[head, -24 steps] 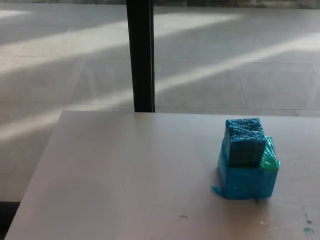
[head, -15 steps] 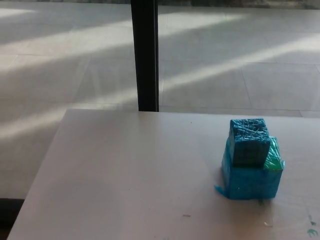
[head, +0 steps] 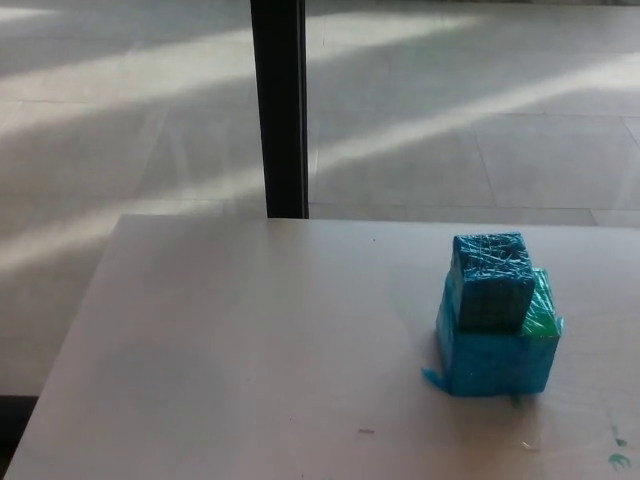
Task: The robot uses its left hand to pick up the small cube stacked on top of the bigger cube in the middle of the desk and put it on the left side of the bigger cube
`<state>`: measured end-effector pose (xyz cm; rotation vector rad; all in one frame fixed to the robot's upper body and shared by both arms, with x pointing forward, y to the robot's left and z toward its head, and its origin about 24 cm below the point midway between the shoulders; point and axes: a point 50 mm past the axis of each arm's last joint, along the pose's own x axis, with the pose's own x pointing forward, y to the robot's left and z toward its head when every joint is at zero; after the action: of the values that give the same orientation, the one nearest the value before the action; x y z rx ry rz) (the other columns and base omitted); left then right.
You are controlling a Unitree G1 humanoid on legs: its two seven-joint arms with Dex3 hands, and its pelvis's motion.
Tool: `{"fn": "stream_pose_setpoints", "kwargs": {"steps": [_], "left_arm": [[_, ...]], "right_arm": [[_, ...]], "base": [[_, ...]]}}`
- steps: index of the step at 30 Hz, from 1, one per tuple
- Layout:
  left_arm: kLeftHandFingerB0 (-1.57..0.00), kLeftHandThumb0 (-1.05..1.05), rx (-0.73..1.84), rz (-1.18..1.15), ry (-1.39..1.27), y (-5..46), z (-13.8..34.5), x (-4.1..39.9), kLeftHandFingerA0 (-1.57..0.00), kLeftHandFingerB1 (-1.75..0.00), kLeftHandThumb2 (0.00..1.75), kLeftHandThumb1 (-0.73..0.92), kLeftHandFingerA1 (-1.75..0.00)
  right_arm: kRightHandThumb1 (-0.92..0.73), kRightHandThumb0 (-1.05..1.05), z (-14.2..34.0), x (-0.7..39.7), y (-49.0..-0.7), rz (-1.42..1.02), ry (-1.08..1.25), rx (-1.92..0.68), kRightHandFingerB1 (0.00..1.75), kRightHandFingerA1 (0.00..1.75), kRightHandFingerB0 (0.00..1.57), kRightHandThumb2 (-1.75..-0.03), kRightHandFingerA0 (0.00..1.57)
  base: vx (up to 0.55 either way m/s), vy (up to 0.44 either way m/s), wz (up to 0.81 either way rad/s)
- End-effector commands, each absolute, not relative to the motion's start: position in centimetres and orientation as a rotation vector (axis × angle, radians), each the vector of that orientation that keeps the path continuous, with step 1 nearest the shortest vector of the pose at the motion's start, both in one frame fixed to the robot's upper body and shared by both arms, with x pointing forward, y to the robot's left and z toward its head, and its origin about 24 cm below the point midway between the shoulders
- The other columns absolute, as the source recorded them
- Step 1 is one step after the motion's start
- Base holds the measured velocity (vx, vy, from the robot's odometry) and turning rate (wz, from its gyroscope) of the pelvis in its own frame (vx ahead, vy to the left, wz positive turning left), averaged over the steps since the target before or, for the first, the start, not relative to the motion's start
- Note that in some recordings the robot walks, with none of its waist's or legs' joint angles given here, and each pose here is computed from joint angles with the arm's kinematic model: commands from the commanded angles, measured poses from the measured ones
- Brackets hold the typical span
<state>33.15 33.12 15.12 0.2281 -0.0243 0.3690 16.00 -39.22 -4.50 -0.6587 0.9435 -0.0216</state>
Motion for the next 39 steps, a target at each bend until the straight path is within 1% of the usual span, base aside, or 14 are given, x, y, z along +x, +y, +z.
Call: {"fn": "stream_pose_setpoints", "kwargs": {"steps": [1,3,4,5,6,7,8,10,13,28,29,33,36,39], "left_arm": [[-0.25,-0.94,0.472,0.089,-0.155,25.4,21.7,37.8,-0.27,-0.28,0.68,0.89,-0.43],[-0.24,-1.01,0.574,-0.001,-0.193,22.8,22.1,38.6,-0.40,-0.30,0.72,0.91,-0.48],[-0.22,-0.97,0.614,-0.041,-0.201,21.2,22.6,38.9,-0.73,-0.31,0.71,0.92,-1.46],[-0.22,-0.97,0.619,-0.044,-0.200,21.1,22.7,38.9,-0.73,-0.31,0.71,0.92,-1.46],[-0.19,-0.97,0.658,-0.064,-0.192,19.9,23.1,39.1,-1.04,-0.32,0.73,0.91,-1.42],[-0.19,-0.95,0.688,-0.122,-0.227,17.8,23.6,39.2,-0.33,-0.33,0.72,0.92,-1.00],[-0.19,-0.95,0.702,-0.145,-0.240,17.0,23.7,39.1,-0.33,-0.33,0.72,0.92,-1.00],[-0.21,-0.93,0.743,-0.211,-0.289,14.2,23.8,39.4,-0.75,-0.34,0.69,0.92,-1.28],[-0.18,-0.91,0.801,-0.288,-0.311,12.2,23.5,39.5,-0.22,-0.34,0.71,0.92,-0.48],[-0.21,-0.97,1.163,-0.582,-0.353,2.1,22.0,38.7,-0.20,-0.31,0.68,0.91,-0.48],[-0.14,-0.90,1.222,-0.600,-0.385,0.8,22.3,38.4,-0.17,-0.43,1.11,0.67,-0.54],[-0.17,-0.92,1.298,-0.631,-0.435,-1.2,23.4,38.1,-0.13,-0.43,1.11,0.65,-0.50],[-0.22,-1.02,1.341,-0.639,-0.462,-2.1,24.2,37.9,-0.09,-0.29,0.69,0.85,-0.41],[-0.09,-1.05,1.433,-0.642,-0.502,-3.2,25.0,37.5,-0.02,-0.40,1.14,0.68,-0.31]], "right_arm": [[-0.21,-0.41,-3.4,15.9,-40.2,-0.004,0.924,-0.651,0.77,0.95,0.69,-0.93,0.86],[-0.21,-0.42,-3.4,16.0,-40.2,0.002,0.925,-0.640,0.77,0.98,0.68,-0.93,0.87],[-0.22,-0.41,-3.4,15.9,-40.3,-0.002,0.928,-0.637,0.78,0.97,0.68,-0.94,0.87],[-0.22,-0.41,-3.4,15.9,-40.3,-0.003,0.928,-0.637,0.78,0.97,0.68,-0.94,0.87],[-0.22,-0.43,-3.4,16.0,-40.3,0.001,0.929,-0.652,0.78,0.96,0.70,-0.94,0.86],[-0.23,-0.46,-3.3,16.0,-40.3,0.012,0.927,-0.660,0.78,0.93,0.69,-0.94,0.82],[-0.23,-0.46,-3.4,16.0,-40.2,0.019,0.927,-0.663,0.78,0.93,0.69,-0.94,0.82],[-0.22,-0.46,-3.4,16.0,-40.2,0.014,0.928,-0.644,0.78,0.94,0.69,-0.94,0.83],[-0.23,-0.48,-3.4,16.0,-40.2,0.014,0.930,-0.647,0.77,0.93,0.69,-0.93,0.83],[-0.27,-0.45,-3.2,16.4,-40.3,0.029,0.938,-0.682,0.71,0.96,0.71,-0.82,0.76],[-0.27,-0.45,-3.2,16.4,-40.3,0.016,0.933,-0.660,0.70,0.94,0.72,-0.83,0.77],[-0.27,-0.45,-2.9,16.6,-40.4,0.027,0.934,-0.685,0.69,0.94,0.72,-0.87,0.78],[-0.27,-0.46,-2.8,16.6,-40.5,0.033,0.927,-0.675,0.69,0.94,0.71,-0.85,0.77],[-0.27,-0.53,-2.6,16.7,-40.5,0.049,0.937,-0.708,0.76,0.92,0.68,-0.95,0.80]], "base": [[0.00,0.000,0.00],[0.00,0.000,0.00],[0.00,0.000,0.00],[0.00,0.000,0.00],[0.00,0.000,0.00],[0.00,0.000,0.00],[0.00,0.000,0.00],[0.00,0.000,0.00],[0.00,0.000,0.00],[0.00,0.000,0.00],[0.00,0.000,0.00],[0.00,0.000,0.00],[0.00,0.000,0.00],[0.00,0.000,0.00]]}}
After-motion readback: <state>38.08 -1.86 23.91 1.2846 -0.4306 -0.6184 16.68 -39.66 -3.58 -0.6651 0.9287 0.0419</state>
